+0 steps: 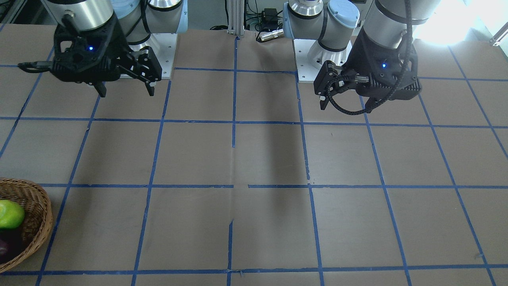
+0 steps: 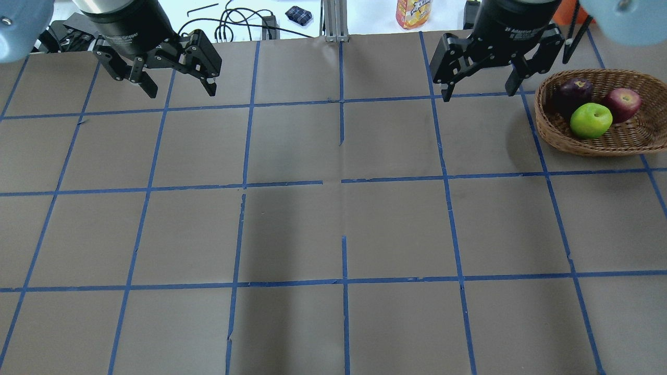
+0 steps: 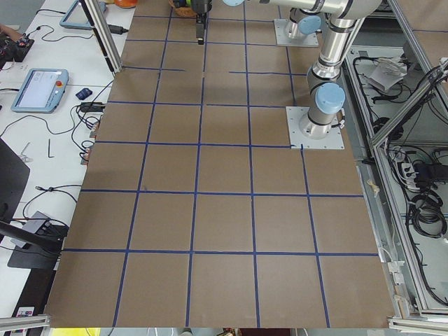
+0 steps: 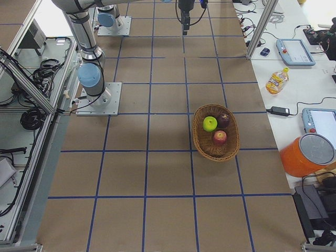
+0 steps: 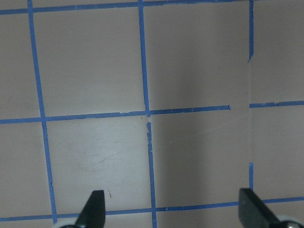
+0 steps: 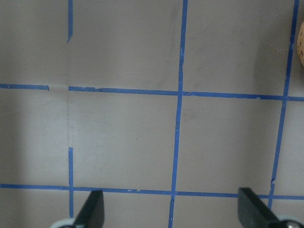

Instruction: Put all apples into basket

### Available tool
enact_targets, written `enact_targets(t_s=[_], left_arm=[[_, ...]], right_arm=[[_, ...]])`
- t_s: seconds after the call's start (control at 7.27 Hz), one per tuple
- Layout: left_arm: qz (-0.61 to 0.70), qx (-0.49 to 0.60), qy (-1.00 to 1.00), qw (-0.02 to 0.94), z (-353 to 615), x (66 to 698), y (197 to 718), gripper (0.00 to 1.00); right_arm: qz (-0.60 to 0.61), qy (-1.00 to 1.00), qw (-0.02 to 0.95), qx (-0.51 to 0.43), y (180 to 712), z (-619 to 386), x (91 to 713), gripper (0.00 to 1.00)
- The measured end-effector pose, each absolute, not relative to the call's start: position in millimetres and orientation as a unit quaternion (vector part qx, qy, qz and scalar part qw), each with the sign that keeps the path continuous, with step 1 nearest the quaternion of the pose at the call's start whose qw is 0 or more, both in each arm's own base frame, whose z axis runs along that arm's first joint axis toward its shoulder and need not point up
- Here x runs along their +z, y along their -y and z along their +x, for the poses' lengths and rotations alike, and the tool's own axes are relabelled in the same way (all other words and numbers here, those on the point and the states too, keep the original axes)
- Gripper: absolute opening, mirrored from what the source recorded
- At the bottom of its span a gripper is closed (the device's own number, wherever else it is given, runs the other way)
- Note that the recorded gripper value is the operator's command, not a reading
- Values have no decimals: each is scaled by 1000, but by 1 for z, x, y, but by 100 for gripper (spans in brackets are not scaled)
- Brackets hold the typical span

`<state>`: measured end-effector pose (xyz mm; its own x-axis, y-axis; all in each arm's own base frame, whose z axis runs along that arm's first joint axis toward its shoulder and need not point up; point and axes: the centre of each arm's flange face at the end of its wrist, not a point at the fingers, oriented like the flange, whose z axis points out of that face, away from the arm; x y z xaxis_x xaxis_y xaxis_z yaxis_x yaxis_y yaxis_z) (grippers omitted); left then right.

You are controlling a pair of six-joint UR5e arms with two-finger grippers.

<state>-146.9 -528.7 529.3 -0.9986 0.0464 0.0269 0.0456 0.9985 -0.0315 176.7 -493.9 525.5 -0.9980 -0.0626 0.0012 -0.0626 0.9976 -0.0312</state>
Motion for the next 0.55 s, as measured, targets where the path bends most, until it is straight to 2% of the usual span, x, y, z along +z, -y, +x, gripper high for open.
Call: enact_targets(t_s=[0.55], left_arm=[[-25, 9, 1000, 3, -145, 524, 537, 100]], right_arm=[[27, 997, -6, 73, 495, 173, 528, 100]])
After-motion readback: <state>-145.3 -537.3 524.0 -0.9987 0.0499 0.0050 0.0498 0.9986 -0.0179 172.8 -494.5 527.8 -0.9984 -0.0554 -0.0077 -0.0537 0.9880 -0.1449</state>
